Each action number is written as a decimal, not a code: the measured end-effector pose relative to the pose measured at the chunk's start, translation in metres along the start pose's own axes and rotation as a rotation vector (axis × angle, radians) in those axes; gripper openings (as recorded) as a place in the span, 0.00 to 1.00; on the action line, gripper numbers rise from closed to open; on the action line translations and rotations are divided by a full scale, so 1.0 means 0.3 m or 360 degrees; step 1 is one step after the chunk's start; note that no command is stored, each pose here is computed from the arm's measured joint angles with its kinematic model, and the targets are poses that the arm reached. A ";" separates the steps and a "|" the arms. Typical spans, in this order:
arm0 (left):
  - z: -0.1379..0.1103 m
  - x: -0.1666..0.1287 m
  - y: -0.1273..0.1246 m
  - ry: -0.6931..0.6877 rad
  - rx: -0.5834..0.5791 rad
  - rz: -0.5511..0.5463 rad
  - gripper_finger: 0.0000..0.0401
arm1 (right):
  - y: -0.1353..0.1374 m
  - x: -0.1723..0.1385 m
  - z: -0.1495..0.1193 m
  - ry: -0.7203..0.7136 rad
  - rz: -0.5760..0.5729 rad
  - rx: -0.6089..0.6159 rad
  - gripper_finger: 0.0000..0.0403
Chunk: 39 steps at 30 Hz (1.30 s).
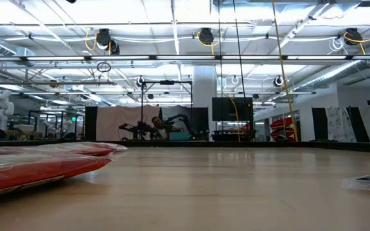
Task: Sort popcorn bags into baskets
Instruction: Put the popcorn bag into the transparent bin
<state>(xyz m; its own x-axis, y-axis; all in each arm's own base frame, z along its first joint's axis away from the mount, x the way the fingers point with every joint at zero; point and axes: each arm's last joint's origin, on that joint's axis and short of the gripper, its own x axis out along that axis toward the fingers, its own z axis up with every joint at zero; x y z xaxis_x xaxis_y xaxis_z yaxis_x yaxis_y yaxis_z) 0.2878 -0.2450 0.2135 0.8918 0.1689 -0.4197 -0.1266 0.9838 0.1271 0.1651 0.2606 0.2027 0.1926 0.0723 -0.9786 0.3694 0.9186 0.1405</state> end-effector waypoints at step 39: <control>0.019 0.058 0.058 0.0015 -0.0034 0.0093 0.36 | -0.154 0.227 -0.041 -0.0533 -0.0027 0.0182 0.02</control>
<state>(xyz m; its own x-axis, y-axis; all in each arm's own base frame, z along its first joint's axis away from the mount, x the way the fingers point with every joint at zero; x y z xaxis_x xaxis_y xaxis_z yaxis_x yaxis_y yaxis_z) 0.3035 -0.2252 0.2135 0.8784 0.2267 -0.4206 -0.1877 0.9733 0.1324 0.1501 0.2279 0.1279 0.4663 -0.0913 -0.8799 0.4705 0.8679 0.1593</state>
